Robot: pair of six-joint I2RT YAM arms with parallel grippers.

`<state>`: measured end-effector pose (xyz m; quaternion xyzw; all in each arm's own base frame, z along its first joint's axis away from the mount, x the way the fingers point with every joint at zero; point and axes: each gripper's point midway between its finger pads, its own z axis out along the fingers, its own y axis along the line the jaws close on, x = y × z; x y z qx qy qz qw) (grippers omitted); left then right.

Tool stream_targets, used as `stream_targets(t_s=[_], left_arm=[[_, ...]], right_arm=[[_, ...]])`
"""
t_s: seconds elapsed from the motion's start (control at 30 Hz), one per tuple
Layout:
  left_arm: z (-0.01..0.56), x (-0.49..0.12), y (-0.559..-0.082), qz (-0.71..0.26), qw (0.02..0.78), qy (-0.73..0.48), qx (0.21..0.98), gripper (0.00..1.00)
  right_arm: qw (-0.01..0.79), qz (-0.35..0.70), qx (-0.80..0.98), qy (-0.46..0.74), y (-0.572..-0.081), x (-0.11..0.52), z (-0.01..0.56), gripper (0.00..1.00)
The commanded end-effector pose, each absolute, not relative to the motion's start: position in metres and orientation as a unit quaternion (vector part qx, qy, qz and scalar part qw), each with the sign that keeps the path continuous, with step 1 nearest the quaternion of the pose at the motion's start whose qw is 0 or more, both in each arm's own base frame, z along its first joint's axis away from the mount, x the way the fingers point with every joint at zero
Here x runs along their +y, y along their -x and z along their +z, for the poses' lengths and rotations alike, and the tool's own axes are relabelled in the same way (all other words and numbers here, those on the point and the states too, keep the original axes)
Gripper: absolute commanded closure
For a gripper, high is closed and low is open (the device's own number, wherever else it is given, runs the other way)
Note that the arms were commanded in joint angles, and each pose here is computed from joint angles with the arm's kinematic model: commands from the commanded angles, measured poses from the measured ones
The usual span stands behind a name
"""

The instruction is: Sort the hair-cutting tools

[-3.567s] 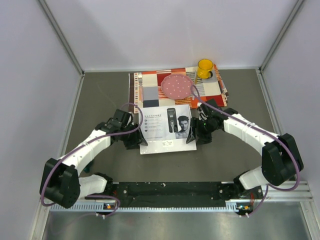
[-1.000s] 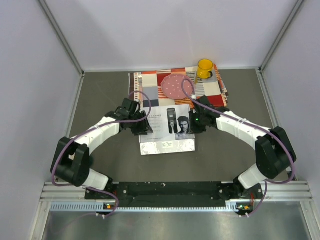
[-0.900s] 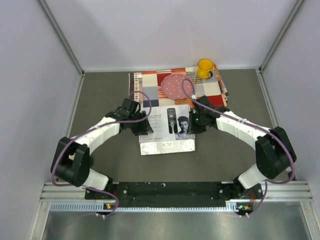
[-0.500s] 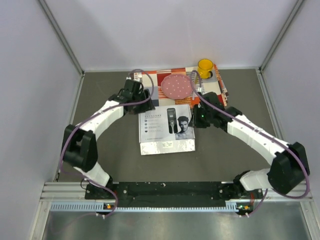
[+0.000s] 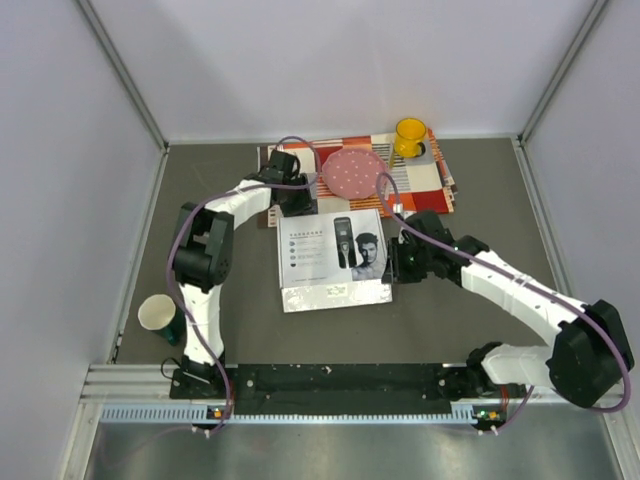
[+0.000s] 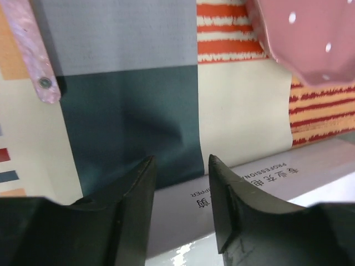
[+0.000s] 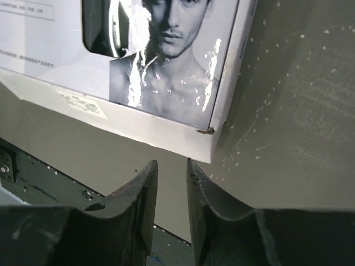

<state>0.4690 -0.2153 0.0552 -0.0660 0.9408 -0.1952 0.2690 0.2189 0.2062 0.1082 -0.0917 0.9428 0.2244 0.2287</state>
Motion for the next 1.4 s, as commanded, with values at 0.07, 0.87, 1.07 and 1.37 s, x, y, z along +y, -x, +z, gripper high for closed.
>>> stream_targets(t_s=[0.07,0.87,1.07,1.37], left_arm=[[0.069,-0.225,-0.421,-0.253,0.248,0.033,0.935,0.57],[0.054,-0.191,-0.274,-0.261,0.193,0.046,0.945,0.62],[0.062,-0.197,-0.27,-0.281,0.197,0.034,0.939,0.62],[0.08,-0.225,-0.265,-0.357,0.185,-0.027,0.915,0.62]], right_arm=[[0.224,0.18,0.957,0.037,-0.218,0.191,0.089,0.76],[0.262,0.24,0.935,0.002,-0.274,0.235,0.062,0.82],[0.296,0.3,0.907,0.029,-0.298,0.266,0.079,0.81],[0.296,0.311,0.901,0.062,-0.297,0.273,0.093,0.72]])
